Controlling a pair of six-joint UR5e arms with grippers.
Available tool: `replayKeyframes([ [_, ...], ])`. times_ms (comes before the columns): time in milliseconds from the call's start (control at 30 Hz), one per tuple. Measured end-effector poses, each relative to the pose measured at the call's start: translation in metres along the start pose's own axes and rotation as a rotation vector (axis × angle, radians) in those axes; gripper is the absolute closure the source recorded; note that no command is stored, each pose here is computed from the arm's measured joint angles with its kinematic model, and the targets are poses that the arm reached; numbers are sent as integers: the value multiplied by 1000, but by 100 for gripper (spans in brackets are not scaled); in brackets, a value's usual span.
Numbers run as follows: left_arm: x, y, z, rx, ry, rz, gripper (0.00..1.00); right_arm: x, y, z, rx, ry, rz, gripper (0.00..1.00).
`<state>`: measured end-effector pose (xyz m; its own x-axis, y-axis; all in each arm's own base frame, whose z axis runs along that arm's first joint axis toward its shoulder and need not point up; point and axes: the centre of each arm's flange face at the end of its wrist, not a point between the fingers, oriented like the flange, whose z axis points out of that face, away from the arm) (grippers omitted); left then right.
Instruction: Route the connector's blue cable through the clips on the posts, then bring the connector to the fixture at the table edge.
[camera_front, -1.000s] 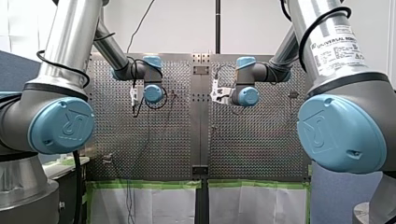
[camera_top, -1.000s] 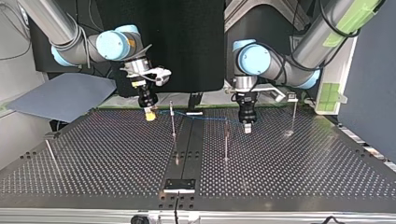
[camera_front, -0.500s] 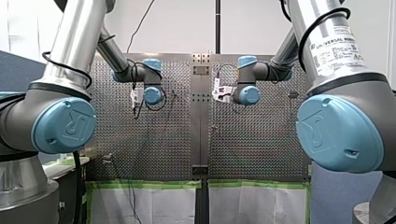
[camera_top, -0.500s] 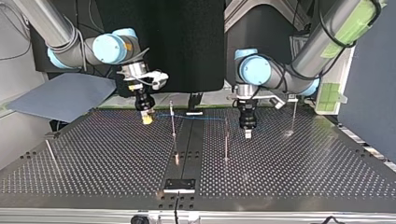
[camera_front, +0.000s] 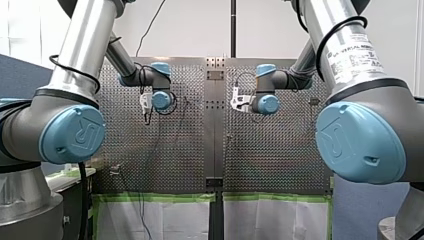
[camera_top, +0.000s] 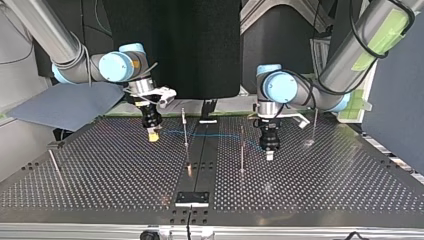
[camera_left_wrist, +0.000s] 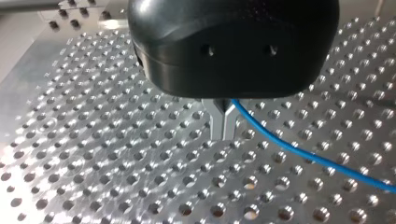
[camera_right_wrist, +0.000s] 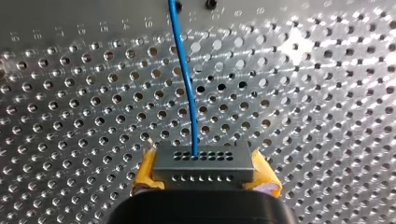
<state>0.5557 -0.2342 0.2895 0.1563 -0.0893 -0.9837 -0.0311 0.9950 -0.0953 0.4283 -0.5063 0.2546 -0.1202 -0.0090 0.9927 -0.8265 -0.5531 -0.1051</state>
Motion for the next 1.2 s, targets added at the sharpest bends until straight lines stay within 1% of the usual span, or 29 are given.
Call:
replayKeyframes([
  [233,-2,8,8,-4,-4,-3,100,7,10,16,4,6,-2,100],
  [333,3,9,12,-2,8,-5,100,7,13,22,11,2,-2,100],
  [467,15,8,19,5,37,-2,100,11,15,31,25,12,-2,100],
  [600,26,8,23,8,50,-8,100,15,16,35,28,19,1,100],
  [867,21,8,35,25,33,-67,100,16,22,43,22,20,10,100],
  [1200,21,13,37,19,40,-75,100,3,27,54,18,1,11,100],
])
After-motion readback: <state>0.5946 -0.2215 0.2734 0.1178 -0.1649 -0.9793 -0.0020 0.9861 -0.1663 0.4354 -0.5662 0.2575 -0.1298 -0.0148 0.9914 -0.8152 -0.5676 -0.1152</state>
